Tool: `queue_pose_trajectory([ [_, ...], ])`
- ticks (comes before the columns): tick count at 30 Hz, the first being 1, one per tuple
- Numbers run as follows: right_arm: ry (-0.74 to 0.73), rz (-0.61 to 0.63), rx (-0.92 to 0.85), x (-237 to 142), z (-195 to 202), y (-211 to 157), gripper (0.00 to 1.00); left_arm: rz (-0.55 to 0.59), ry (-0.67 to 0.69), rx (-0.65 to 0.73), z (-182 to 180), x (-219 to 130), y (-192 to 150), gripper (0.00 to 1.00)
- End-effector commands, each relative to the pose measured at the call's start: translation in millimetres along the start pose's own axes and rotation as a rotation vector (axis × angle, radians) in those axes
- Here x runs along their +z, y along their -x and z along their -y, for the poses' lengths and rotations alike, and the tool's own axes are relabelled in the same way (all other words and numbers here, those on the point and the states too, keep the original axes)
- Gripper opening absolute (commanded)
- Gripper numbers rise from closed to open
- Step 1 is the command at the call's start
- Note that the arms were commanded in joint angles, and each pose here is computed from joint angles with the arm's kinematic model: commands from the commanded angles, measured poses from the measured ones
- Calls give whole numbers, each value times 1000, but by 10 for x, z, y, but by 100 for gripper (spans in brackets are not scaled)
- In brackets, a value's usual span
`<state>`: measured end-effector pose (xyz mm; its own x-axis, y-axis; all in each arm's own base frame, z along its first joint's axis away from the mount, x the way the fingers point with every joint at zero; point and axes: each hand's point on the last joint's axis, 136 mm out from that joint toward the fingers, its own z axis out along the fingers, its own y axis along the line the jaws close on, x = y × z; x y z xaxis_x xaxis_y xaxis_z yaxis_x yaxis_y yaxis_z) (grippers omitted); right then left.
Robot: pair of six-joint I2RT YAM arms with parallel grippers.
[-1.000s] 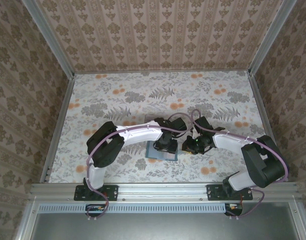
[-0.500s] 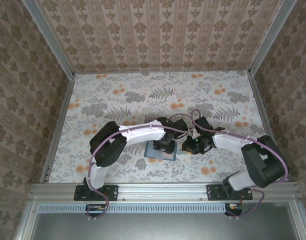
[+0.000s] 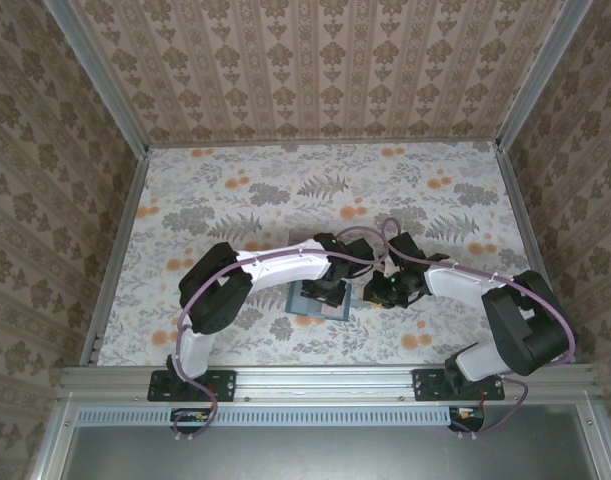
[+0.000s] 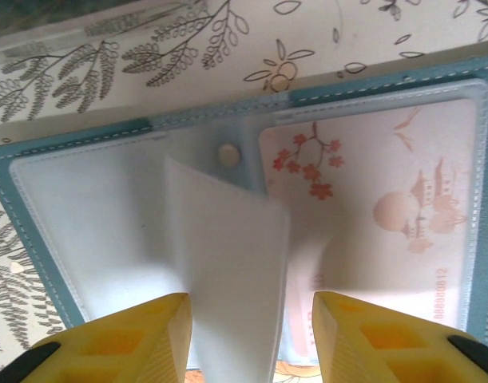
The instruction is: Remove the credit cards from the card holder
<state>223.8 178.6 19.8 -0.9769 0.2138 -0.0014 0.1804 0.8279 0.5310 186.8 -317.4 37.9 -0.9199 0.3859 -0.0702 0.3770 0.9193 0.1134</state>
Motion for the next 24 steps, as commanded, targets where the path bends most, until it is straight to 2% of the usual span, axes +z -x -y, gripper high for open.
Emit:
queue_pose_trajectory([
  [1, -9, -17, -11, -25, -27, -7, 13, 36, 24, 27, -76, -209, 23, 44],
  [6, -13, -18, -13, -14, -31, 10, 11, 46, 32, 27, -123, -247, 24, 36],
  [14, -23, -29, -18, -2, -33, 20, 10, 50, -7, 5, -167, -236, 14, 10],
  [24, -43, -50, -30, 0, -6, 1, 8, 0, -25, -21, -215, -56, -166, 10],
])
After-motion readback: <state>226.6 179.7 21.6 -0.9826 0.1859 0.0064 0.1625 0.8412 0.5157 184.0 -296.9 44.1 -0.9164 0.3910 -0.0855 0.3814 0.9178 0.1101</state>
